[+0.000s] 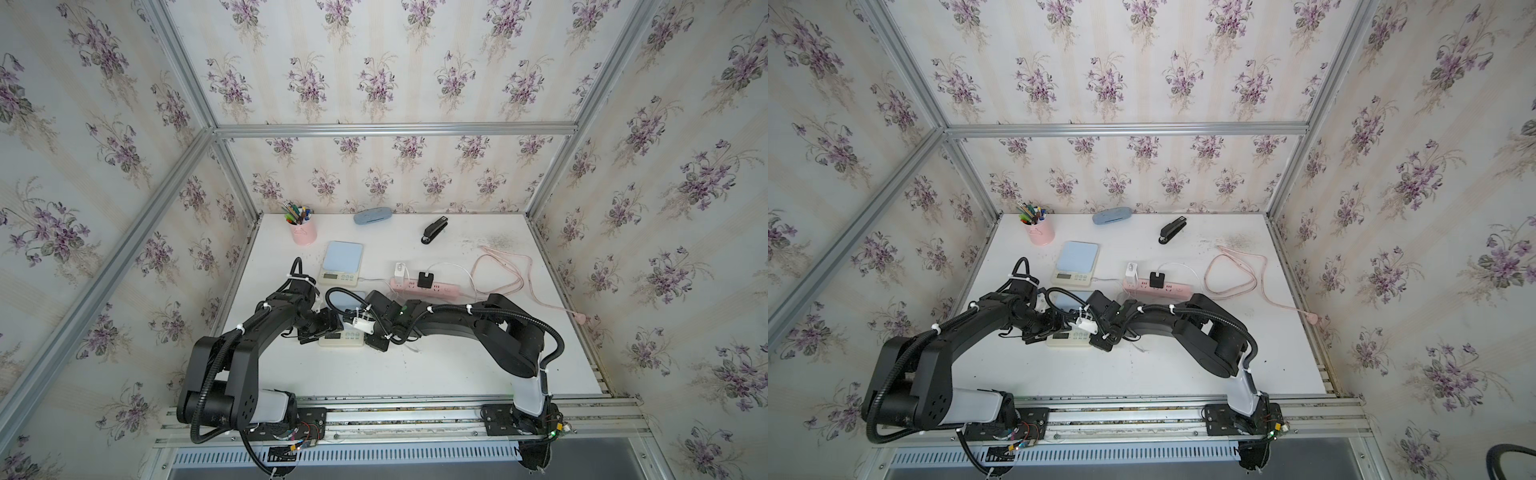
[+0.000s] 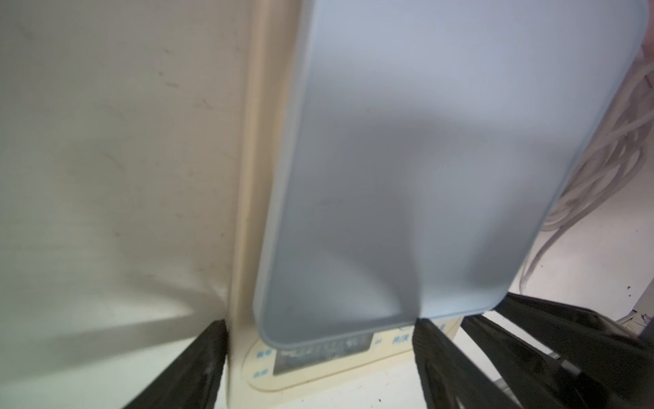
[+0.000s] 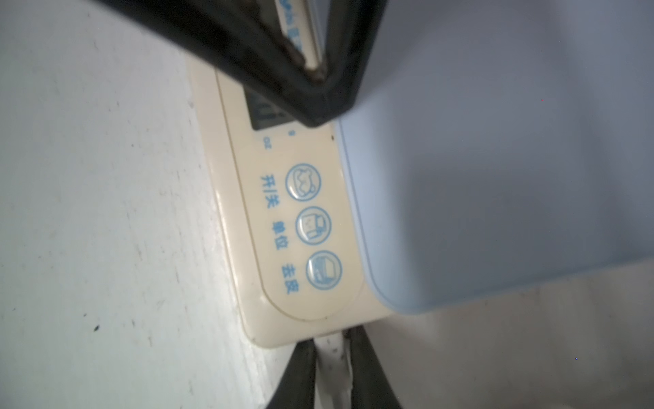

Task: Charge the electronic scale
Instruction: Insert the charging cable into the electronic scale.

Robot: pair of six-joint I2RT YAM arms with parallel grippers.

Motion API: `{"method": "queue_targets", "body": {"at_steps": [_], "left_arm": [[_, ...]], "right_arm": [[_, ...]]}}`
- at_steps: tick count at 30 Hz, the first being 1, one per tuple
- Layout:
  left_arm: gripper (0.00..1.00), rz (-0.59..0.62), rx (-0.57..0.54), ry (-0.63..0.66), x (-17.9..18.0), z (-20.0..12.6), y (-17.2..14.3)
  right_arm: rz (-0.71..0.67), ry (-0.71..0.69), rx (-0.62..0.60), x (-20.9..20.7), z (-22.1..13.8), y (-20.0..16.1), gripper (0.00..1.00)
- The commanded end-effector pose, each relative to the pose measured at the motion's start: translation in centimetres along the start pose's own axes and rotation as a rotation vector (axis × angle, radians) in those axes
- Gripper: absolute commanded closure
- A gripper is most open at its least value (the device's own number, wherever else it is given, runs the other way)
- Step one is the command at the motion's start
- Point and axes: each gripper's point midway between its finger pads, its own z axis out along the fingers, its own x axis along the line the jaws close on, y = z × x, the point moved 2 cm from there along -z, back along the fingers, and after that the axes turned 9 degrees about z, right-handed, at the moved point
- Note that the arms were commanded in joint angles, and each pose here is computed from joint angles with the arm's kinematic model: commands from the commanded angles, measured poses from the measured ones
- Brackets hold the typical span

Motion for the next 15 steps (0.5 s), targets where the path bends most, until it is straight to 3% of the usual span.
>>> {"method": "queue_targets", "body": {"at_steps": [1,8,15], "left_arm": [[0.15,0.010,0.000,-0.119,-2.3,-0.9,0.2],[0.09,0.047,-0.070,-0.020,-1.4,-3.4,1.8],[0.08,0.082,-0.155,0.052,-1.0,-6.4,3.6]], "right_arm": [[-0.021,0.004,-0.121,0.4,-0.8,2.7,0.71],[-0.018,-0.044,-0.119,0.1,-3.3,1.5,0.48],[0.022,-0.139,-0.280,-0.9,-8.5,4.8,0.39]]}}
